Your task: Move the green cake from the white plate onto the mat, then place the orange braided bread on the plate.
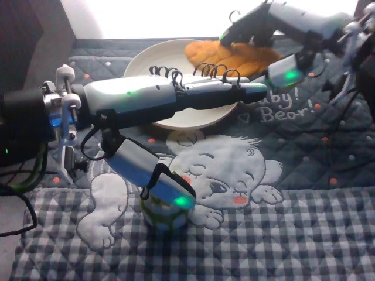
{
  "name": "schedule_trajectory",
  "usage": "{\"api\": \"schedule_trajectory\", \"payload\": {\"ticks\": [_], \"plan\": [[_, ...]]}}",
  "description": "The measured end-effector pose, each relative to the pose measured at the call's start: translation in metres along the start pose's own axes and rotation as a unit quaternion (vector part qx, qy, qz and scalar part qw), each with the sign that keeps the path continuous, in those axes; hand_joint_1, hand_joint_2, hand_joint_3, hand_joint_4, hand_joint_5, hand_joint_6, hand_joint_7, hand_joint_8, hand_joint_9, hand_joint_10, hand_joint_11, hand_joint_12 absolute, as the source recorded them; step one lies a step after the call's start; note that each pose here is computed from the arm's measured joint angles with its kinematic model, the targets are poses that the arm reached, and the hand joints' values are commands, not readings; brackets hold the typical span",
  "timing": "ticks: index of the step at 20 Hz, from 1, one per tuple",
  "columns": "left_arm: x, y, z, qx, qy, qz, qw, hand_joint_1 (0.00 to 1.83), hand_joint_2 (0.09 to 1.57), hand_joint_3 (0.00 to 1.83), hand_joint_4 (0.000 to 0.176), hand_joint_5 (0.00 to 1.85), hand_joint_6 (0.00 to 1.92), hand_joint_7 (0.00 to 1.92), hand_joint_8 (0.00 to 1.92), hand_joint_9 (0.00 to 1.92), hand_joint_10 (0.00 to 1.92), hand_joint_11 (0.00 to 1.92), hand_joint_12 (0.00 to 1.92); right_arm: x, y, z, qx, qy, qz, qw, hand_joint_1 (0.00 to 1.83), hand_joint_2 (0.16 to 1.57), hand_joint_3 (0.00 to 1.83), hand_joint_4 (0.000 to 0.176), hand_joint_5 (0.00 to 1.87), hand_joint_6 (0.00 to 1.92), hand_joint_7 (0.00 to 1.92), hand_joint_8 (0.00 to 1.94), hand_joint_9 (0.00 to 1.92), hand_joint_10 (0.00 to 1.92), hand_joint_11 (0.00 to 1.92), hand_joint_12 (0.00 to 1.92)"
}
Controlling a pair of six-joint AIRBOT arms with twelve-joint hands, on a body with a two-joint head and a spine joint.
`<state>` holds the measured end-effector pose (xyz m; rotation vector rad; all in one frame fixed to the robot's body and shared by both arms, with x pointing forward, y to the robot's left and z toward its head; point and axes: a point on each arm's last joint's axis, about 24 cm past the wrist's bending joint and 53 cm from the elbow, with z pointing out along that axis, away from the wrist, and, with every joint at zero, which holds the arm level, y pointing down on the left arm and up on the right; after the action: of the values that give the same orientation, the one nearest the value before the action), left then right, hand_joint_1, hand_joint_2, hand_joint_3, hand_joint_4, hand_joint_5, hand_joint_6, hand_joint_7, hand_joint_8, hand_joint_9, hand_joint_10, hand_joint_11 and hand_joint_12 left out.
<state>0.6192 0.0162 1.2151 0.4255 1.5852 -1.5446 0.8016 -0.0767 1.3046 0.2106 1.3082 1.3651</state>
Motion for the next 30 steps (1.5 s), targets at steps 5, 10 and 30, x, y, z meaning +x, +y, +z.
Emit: {"api": "schedule_trajectory", "payload": {"ticks": [5, 10, 30], "plan": [[0.0, 0.0, 0.0, 0.0, 0.0, -0.006, 1.0, 0.66, 0.87, 0.0, 0.176, 0.02, 0.0, 0.04, 0.01, 0.05, 0.0, 0.01, 0.37, -0.005, -0.018, 0.0, 0.031, -0.002, 0.016, 0.9994, 1.21, 0.98, 0.0, 0.0, 0.68, 0.1, 0.71, 0.1, 0.71, 0.18, 0.52, 0.56], [-0.001, 0.002, -0.006, -0.003, -0.004, -0.014, 0.9999, 0.55, 0.92, 0.0, 0.152, 0.15, 0.02, 0.06, 0.01, 0.05, 0.01, 0.0, 0.3, 0.003, -0.011, -0.005, 0.025, 0.017, 0.011, 0.9995, 0.79, 0.7, 0.0, 0.176, 0.0, 0.0, 0.0, 0.0, 0.0, 0.0, 0.0, 0.15], [-0.047, 0.025, -0.094, -0.078, -0.112, -0.027, 0.9903, 0.84, 0.84, 0.02, 0.001, 0.27, 0.08, 0.0, 0.0, 0.0, 0.0, 0.0, 0.0, -0.007, 0.101, -0.121, -0.162, 0.031, 0.01, 0.9862, 0.78, 0.65, 0.0, 0.176, 0.07, 0.0, 0.06, 0.0, 0.01, 0.0, 0.03, 0.02]]}}
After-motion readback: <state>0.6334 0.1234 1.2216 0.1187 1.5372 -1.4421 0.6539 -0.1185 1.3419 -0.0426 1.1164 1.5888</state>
